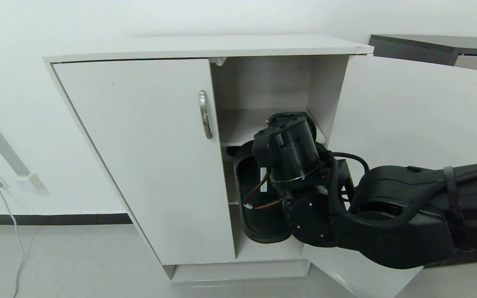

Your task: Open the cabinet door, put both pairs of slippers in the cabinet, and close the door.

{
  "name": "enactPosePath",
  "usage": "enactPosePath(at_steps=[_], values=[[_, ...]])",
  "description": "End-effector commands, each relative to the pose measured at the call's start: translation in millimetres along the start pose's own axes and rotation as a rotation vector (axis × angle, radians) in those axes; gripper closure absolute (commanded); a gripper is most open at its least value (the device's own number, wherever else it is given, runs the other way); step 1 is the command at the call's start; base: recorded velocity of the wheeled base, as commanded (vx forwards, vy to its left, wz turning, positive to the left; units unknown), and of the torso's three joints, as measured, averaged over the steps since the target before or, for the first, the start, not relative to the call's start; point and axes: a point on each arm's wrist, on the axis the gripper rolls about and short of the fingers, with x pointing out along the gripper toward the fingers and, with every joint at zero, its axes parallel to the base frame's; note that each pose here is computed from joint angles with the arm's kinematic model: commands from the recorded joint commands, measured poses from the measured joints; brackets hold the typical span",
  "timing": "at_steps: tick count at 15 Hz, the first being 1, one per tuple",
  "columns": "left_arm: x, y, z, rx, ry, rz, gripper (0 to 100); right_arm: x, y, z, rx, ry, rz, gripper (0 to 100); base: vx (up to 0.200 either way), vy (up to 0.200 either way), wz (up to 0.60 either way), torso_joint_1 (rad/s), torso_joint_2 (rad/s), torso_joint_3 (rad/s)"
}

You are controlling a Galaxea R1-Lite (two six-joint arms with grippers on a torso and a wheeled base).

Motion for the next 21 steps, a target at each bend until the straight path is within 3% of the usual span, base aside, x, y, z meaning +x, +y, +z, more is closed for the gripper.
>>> enactPosePath(at_steps=[1, 5, 17, 21], values=[[0.1, 0.0, 0.0, 0.000, 0.001, -0.001, 100, 0.7, -2.2, 8.6, 0.020, -0.015, -0.003, 100, 0.000, 0.000, 0.00, 0.000, 0.00, 0.000], [0.1, 0.0, 0.0, 0.000, 0.001, 0.001, 100, 1.5, -1.6, 7.0, 0.018, -0.010, 0.003, 100, 0.000, 0.000, 0.00, 0.000, 0.00, 0.000], [0.1, 0.0, 0.0, 0.003, 0.001, 0.001, 100, 5.8, 0.0, 4.0, 0.000, -0.005, 0.002, 100, 0.200, 0.000, 0.00, 0.002, 0.00, 0.001], [0.1, 0.0, 0.0, 0.001, 0.001, -0.001, 100, 29.0, -1.1, 1.5, -0.004, 0.010, -0.005, 100, 0.000, 0.000, 0.00, 0.000, 0.00, 0.000]])
